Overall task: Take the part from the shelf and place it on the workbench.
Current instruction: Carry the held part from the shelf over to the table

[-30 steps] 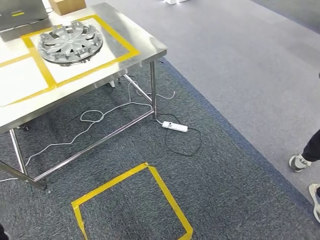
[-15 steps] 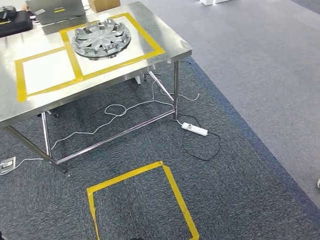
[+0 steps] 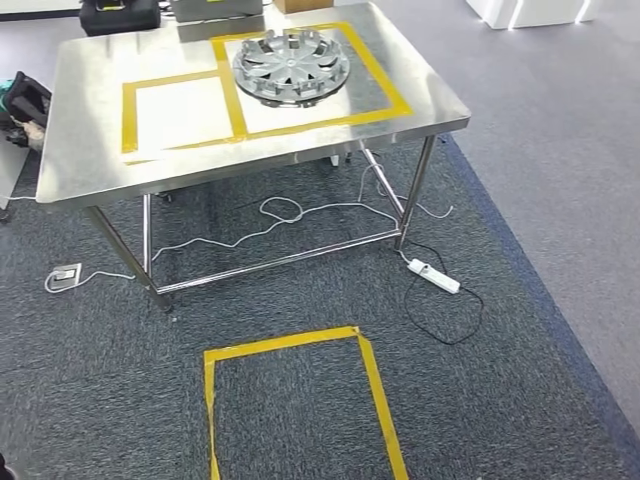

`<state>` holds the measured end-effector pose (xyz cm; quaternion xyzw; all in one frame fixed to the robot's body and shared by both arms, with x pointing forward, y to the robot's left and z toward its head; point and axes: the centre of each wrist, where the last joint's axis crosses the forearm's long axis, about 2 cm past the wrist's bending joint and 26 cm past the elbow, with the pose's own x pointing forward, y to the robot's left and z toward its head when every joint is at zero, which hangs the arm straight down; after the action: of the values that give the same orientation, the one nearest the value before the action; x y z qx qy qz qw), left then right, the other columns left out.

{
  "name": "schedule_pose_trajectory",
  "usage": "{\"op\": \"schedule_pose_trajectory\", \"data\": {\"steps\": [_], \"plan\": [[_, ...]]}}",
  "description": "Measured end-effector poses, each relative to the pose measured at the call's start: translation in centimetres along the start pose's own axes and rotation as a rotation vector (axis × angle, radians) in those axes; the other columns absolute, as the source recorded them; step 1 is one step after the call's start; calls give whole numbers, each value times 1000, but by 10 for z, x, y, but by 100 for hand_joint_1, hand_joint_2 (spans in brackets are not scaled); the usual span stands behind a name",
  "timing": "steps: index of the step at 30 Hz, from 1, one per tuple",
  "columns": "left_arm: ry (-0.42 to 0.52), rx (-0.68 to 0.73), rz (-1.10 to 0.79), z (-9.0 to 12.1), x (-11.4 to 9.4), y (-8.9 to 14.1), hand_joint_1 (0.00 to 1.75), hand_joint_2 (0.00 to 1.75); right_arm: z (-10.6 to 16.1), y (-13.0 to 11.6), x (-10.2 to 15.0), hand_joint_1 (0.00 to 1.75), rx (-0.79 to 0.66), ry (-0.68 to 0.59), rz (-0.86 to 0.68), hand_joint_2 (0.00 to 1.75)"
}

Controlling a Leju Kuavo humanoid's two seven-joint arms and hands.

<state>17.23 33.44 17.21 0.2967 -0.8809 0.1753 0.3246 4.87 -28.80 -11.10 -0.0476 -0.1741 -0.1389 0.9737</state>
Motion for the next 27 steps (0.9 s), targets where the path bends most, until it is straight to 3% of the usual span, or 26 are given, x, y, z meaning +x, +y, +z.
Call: {"op": "schedule_pose_trajectory", "data": {"steps": [27], "plan": [[1, -3, -5, 0, 0, 1, 175, 175, 1, 5, -1, 0, 20, 11, -4, 175]]}}
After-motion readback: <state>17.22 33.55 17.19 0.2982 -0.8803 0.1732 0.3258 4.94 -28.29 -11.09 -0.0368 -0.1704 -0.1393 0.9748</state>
